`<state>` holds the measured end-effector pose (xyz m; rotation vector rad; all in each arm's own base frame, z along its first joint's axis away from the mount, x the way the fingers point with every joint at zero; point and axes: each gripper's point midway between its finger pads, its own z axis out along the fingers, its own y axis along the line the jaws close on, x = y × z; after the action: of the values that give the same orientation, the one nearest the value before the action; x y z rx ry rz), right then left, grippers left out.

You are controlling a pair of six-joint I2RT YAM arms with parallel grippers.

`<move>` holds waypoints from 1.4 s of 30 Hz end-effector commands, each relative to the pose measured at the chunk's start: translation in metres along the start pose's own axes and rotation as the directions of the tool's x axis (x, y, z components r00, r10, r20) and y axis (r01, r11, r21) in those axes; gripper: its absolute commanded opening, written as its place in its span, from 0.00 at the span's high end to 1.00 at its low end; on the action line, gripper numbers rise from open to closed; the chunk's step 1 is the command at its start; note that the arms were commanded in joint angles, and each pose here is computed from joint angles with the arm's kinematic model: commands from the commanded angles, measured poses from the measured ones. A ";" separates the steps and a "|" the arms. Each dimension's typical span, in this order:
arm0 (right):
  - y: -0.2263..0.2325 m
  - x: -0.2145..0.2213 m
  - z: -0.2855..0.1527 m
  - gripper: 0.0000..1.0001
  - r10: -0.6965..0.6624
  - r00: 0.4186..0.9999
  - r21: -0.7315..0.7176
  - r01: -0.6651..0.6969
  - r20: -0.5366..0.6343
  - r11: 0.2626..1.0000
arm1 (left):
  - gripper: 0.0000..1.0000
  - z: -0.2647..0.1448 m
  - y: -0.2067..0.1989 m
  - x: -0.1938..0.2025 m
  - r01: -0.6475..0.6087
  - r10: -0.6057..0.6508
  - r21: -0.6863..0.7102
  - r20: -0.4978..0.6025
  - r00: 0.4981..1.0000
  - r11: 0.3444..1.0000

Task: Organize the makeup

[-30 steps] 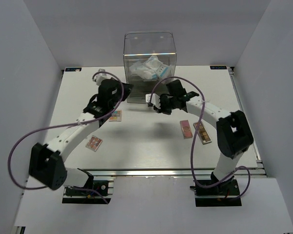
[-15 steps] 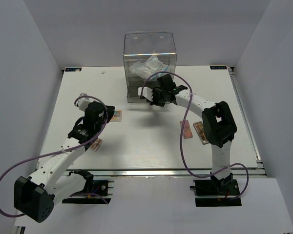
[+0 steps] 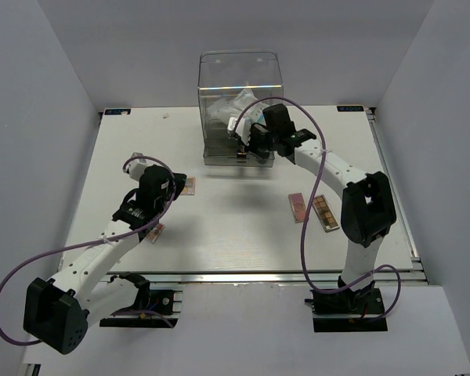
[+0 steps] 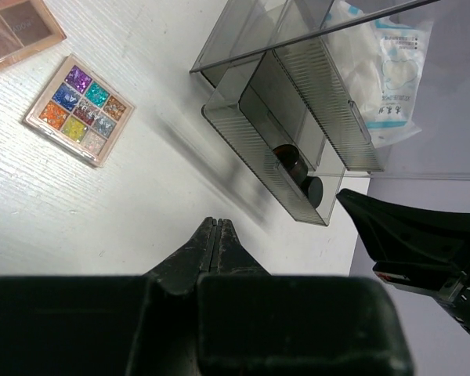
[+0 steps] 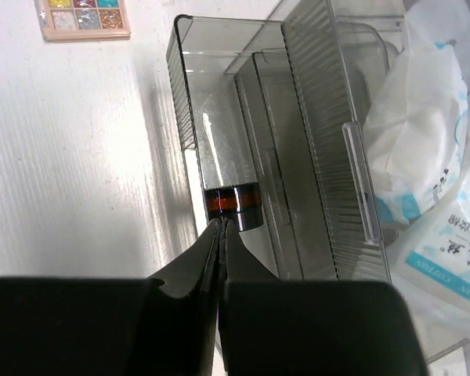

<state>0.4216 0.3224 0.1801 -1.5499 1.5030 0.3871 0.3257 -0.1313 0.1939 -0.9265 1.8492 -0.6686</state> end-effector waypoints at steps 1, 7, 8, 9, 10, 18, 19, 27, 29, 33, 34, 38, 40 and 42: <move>-0.024 -0.017 -0.010 1.00 0.005 0.999 0.088 -0.008 0.036 0.996 | 0.92 0.000 -0.006 -0.002 0.002 -0.002 0.025 0.000 1.000 1.000; -0.029 -0.002 0.005 1.00 0.024 1.000 0.095 -0.024 -0.002 0.995 | 0.92 -0.001 0.001 0.002 0.017 -0.017 0.020 -0.008 1.000 1.000; -0.030 0.005 0.011 1.00 0.040 0.999 0.098 -0.038 -0.019 0.994 | 0.92 -0.001 0.001 0.001 0.019 -0.019 0.018 -0.006 1.000 1.000; -0.032 0.005 0.012 1.00 0.041 0.999 0.103 -0.039 -0.021 0.994 | 0.92 -0.002 0.001 0.000 0.018 -0.018 0.018 -0.004 1.000 1.000; -0.032 0.007 0.015 1.00 0.046 0.999 0.100 -0.043 -0.026 0.994 | 0.92 -0.002 0.002 0.000 0.015 -0.015 0.015 -0.003 1.000 1.000; -0.021 0.009 0.022 1.00 0.079 0.997 0.055 -0.079 -0.011 0.995 | 0.92 -0.002 0.004 0.002 0.019 -0.019 0.011 -0.008 1.000 1.000; -0.021 0.007 0.023 1.00 0.082 0.997 0.051 -0.082 0.002 0.995 | 0.92 -0.001 0.004 0.003 0.018 -0.018 0.010 -0.010 1.000 1.000; -0.010 -0.004 0.039 1.00 0.092 0.996 0.027 -0.092 0.008 0.995 | 0.92 0.000 0.002 0.002 0.010 -0.010 0.010 -0.010 1.000 1.000; -0.012 -0.005 0.040 1.00 0.091 0.996 0.033 -0.091 0.002 0.995 | 0.92 0.000 0.003 0.002 0.009 -0.009 0.007 -0.010 1.000 1.000; 0.007 -0.010 0.024 1.00 0.023 1.000 -0.086 -0.022 0.012 0.996 | 0.92 -0.003 0.007 0.001 0.012 -0.012 0.000 -0.003 1.000 1.000; 0.024 -0.023 0.013 1.00 -0.017 0.997 -0.176 0.030 0.076 0.984 | 0.92 -0.003 0.008 0.000 0.014 -0.014 0.001 0.001 1.000 1.000; 0.061 -0.006 -0.004 1.00 -0.120 0.991 -0.320 0.134 0.063 0.938 | 0.92 -0.002 0.011 0.004 0.027 -0.027 0.003 -0.005 1.000 1.000; 0.065 0.012 0.000 1.00 -0.124 0.992 -0.331 0.117 -0.001 0.936 | 0.92 -0.001 0.009 0.004 0.024 -0.024 0.006 -0.007 1.000 1.000; 0.061 0.026 0.008 1.00 -0.105 0.993 -0.316 0.081 -0.060 0.945 | 0.92 0.001 0.008 0.005 0.020 -0.020 0.005 -0.013 1.000 1.000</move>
<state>0.3818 0.3322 0.1352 -1.8348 1.4702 0.5527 0.3195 -0.1321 0.1792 -0.9374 1.8725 -0.6784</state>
